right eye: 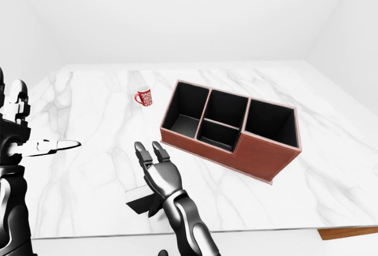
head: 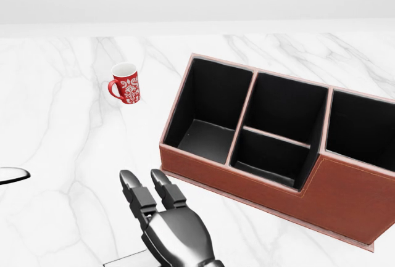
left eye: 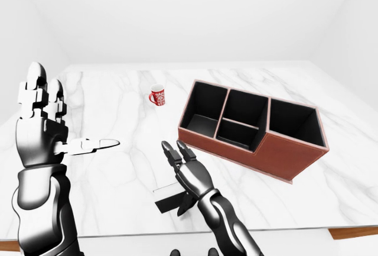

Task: Pick up the book and place it in the right compartment of the caddy.

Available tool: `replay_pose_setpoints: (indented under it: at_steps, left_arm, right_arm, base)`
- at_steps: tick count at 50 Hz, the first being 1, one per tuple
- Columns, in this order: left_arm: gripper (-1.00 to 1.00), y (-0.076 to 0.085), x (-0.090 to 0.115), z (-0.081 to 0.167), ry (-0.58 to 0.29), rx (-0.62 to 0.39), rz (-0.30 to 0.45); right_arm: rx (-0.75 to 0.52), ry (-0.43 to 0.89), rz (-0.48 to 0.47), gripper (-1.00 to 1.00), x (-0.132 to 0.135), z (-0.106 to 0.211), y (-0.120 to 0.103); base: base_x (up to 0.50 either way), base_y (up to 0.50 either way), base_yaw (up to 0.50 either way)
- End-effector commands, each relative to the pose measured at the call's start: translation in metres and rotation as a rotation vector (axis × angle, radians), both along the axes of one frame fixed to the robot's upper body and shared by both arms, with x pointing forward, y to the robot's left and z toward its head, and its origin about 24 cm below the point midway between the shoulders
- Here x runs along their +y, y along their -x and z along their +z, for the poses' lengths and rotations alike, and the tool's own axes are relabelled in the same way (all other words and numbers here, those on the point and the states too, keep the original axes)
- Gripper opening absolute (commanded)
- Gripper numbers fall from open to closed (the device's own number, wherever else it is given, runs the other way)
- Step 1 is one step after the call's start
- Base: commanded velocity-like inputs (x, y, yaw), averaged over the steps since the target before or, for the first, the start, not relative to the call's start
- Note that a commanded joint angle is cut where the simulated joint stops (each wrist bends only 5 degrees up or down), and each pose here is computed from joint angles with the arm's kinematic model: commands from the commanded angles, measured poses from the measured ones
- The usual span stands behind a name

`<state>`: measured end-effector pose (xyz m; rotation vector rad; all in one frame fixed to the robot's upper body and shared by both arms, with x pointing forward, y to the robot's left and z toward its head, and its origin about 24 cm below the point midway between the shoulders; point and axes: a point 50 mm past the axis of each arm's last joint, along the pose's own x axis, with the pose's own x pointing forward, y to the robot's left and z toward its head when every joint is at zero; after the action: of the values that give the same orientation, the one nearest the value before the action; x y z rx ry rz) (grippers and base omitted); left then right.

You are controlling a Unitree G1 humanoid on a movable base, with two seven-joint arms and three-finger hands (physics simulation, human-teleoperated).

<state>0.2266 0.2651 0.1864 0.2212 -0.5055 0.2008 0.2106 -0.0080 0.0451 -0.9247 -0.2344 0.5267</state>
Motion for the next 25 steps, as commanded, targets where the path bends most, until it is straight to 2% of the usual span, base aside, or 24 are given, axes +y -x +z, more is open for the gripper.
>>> replay_pose_setpoints:
  at_steps: [1, 25]
  left_arm:
    - [1.00, 0.000, 0.001, 0.000, 0.000, 0.001, 0.002]
    - [1.00, 0.006, 0.002, 0.008, -0.017, -0.035, 0.002]
  right_arm:
    - [0.008, -0.001, 0.000, 1.00, 0.000, -0.001, -0.002]
    - [0.021, 0.007, 0.008, 1.00, 0.003, -0.013, -0.005]
  base:
    - [0.00, 0.00, 0.00]
    - [0.00, 0.00, 0.00]
